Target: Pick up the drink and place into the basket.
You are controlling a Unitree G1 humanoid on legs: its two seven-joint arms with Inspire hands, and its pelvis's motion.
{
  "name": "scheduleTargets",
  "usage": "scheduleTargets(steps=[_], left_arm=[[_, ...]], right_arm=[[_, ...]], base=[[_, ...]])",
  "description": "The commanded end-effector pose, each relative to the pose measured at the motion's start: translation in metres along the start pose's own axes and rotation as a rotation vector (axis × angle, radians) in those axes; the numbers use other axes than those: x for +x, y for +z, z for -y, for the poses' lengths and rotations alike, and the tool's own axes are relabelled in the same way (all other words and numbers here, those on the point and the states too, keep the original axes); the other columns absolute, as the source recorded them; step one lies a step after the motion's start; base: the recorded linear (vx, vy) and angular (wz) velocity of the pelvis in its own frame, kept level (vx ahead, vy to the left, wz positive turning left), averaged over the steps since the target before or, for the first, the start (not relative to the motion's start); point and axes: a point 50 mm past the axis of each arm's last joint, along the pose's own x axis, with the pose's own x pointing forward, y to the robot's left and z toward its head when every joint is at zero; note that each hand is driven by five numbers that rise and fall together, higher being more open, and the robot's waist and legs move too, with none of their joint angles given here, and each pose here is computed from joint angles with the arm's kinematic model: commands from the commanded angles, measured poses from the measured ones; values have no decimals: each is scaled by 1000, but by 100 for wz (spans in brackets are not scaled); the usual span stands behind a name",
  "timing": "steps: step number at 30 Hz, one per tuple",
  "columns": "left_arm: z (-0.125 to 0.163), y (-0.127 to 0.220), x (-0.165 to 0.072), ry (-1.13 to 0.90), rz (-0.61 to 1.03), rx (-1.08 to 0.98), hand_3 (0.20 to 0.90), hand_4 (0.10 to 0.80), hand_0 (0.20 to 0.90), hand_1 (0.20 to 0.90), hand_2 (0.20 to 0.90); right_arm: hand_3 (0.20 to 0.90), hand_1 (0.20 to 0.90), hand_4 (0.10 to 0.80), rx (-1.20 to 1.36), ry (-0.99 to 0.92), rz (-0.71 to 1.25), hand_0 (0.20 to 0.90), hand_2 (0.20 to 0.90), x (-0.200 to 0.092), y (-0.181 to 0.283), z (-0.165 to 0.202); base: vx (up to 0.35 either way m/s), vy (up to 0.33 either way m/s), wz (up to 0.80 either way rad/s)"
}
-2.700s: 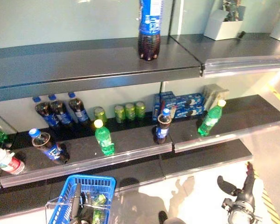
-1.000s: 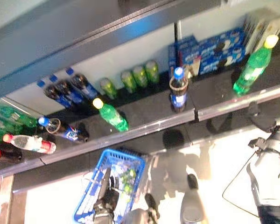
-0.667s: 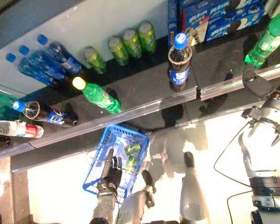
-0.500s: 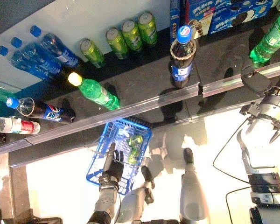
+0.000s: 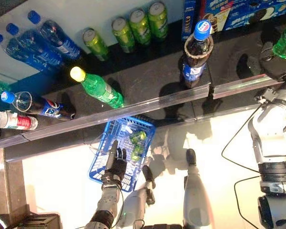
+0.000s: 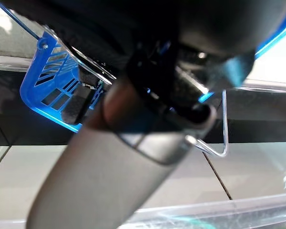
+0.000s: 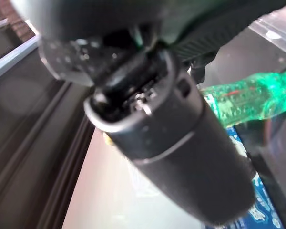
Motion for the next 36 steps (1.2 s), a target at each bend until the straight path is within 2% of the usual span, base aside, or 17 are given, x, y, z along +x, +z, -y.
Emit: scheduleTargets(steps=[1,15,16,17,18,36], left_arm=[[33,47,3,-221,135,36,200,100,300,300,300],[40,50,7,-237,117,51,200,100,300,300,300],[40,50,7,-239,116,55,200,100,300,300,300],[40,51,7,-241,113,56,200,100,300,300,300],[40,51,7,-242,113,56,200,100,300,300,300],[46,57,9,-253,121,59,200,100,300,300,300]], right_arm=[[900,900,800,190,-89,223,900,900,33,61,2],[900,900,800,245,-100,228,900,900,65,83,4],[840,848,740,243,-104,226,848,848,66,83,4],[705,733,605,227,-123,217,733,733,70,81,7],[200,300,100,219,-126,217,300,300,71,81,8],[200,300,100,181,-176,169,300,300,82,65,23]], base=[[9,-62,4],[4,-14,2],[29,-23,5],[15,-12,7],[11,-7,13],[-4,0,1]])
